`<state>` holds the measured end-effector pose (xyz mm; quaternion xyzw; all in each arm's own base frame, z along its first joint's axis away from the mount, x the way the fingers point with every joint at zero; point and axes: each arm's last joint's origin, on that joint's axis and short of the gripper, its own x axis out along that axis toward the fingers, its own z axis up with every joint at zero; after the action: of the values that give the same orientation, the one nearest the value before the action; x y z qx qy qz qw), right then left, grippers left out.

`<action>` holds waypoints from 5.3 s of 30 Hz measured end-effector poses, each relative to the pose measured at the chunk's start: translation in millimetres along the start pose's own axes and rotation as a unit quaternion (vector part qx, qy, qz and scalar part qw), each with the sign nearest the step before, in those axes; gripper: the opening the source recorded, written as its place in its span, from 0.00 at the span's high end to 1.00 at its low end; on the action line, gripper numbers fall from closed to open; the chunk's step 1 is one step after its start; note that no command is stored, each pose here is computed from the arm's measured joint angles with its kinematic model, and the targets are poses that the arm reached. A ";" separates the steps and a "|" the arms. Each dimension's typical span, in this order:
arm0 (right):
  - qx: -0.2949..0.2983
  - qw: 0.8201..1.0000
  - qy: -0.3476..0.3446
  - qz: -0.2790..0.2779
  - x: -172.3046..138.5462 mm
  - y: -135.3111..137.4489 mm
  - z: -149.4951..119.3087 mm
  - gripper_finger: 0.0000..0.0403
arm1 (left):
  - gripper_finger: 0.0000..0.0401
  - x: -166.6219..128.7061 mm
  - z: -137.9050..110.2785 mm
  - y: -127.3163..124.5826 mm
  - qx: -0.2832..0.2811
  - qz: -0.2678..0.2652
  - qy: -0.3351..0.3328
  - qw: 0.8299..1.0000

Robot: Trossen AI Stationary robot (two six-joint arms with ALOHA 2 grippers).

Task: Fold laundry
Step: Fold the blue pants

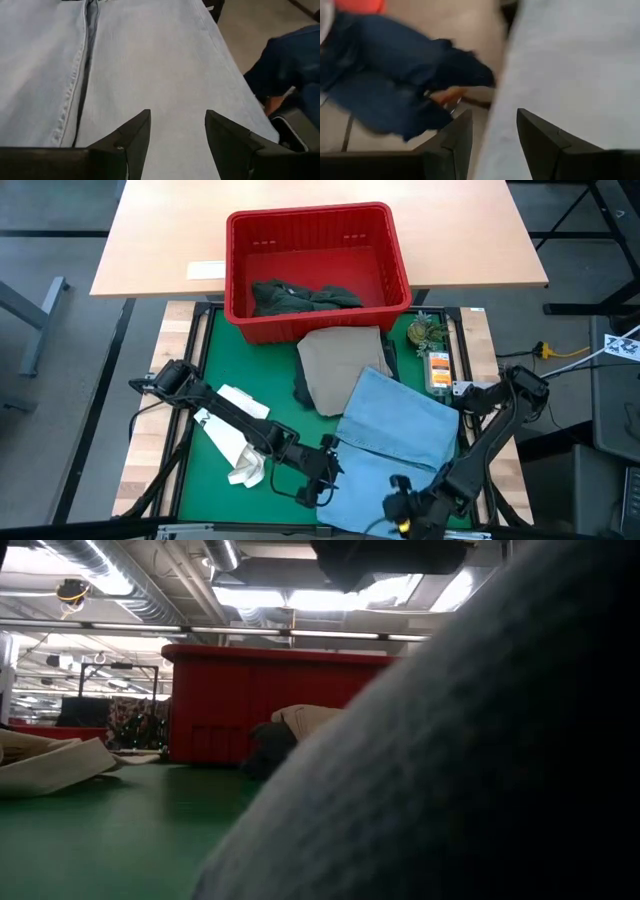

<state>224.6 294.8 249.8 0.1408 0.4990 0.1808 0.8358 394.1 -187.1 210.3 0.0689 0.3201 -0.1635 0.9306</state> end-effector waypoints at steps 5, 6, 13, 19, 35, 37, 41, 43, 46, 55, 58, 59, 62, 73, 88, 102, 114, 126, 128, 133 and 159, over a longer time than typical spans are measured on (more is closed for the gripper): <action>-0.025 0.996 0.067 0.046 13.4 6.3 -11.3 0.62 | 0.54 0.2 0.0 2.1 -0.003 0.002 0.000 1.000; -0.025 0.996 0.072 0.045 14.9 5.8 -12.1 0.62 | 0.54 0.2 0.0 2.2 -0.003 0.002 0.000 1.000; -0.020 0.997 0.066 0.032 19.6 1.9 -9.6 0.62 | 0.54 0.2 -0.1 2.4 -0.003 0.002 0.001 1.000; 0.003 0.996 0.083 0.039 19.4 1.9 -10.8 0.62 | 0.54 0.2 0.0 2.4 -0.003 0.002 0.001 1.000; 0.036 0.990 0.131 0.048 26.5 10.3 -27.4 0.35 | 0.54 0.1 -0.1 2.3 -0.004 0.002 0.001 1.000; 0.026 0.989 0.134 0.060 34.2 17.5 -35.2 0.35 | 0.54 0.1 -0.1 1.1 -0.003 0.001 0.001 1.000; 0.011 0.985 0.160 0.059 45.2 24.0 -51.7 0.37 | 0.54 0.0 -0.1 0.9 -0.005 0.001 0.001 1.000; 0.010 0.983 0.177 0.055 49.3 23.5 -56.7 0.37 | 0.54 0.0 -0.1 0.9 -0.006 0.001 0.001 1.000; 0.024 0.981 0.187 0.043 52.1 21.2 -58.9 0.37 | 0.54 0.0 -0.1 0.9 -0.008 0.001 0.001 1.000; 0.033 0.971 0.231 0.052 43.7 27.0 -55.2 0.37 | 0.54 0.0 -0.1 0.9 -0.019 0.001 0.001 1.000; 0.035 0.971 0.235 0.024 41.1 24.8 -55.9 0.37 | 0.54 0.0 -0.1 0.9 -0.019 0.001 0.001 1.000; 0.038 0.972 0.231 0.010 41.0 23.0 -56.3 0.37 | 0.54 0.0 -0.1 0.9 -0.019 0.001 0.001 1.000; 0.043 0.975 0.217 -0.026 43.3 18.6 -57.8 0.37 | 0.54 0.0 -0.1 0.9 -0.019 0.001 0.001 1.000; 0.038 0.974 0.221 -0.030 77.7 18.2 -70.7 0.37 | 0.54 0.1 -0.2 1.6 -0.019 0.002 0.002 1.000; 0.050 0.962 0.235 -0.132 83.1 0.4 -77.7 0.37 | 0.54 0.1 -0.2 2.4 -0.019 0.015 0.001 1.000; 0.057 0.941 0.248 -0.225 78.6 -25.2 -70.2 0.38 | 0.54 0.0 0.0 2.7 -0.019 0.021 0.000 1.000; 0.043 0.935 0.266 -0.232 87.8 -29.4 -75.0 0.69 | 0.54 -0.1 -0.2 0.0 -0.019 -0.001 0.002 1.000; 0.057 0.943 0.263 -0.196 77.9 -22.8 -69.1 0.94 | 0.54 -0.4 -0.5 -4.3 -0.016 -0.013 0.003 1.000; 0.069 0.946 0.256 -0.187 73.3 -20.6 -66.4 0.92 | 0.54 -2.0 -0.5 -8.7 -0.013 -0.034 0.006 0.999; 0.087 0.953 0.232 -0.173 61.1 -18.7 -55.8 0.95 | 0.54 -6.8 -5.3 -23.6 -0.001 -0.066 0.036 0.997; 0.111 0.977 0.146 -0.111 67.8 -46.7 2.7 0.94 | 0.54 -23.9 -40.1 -79.2 0.044 -0.005 0.168 0.985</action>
<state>264.1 282.9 178.5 0.1489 0.6450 0.0491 0.7479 325.8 -245.7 191.7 0.1349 0.4651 -0.1680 0.8586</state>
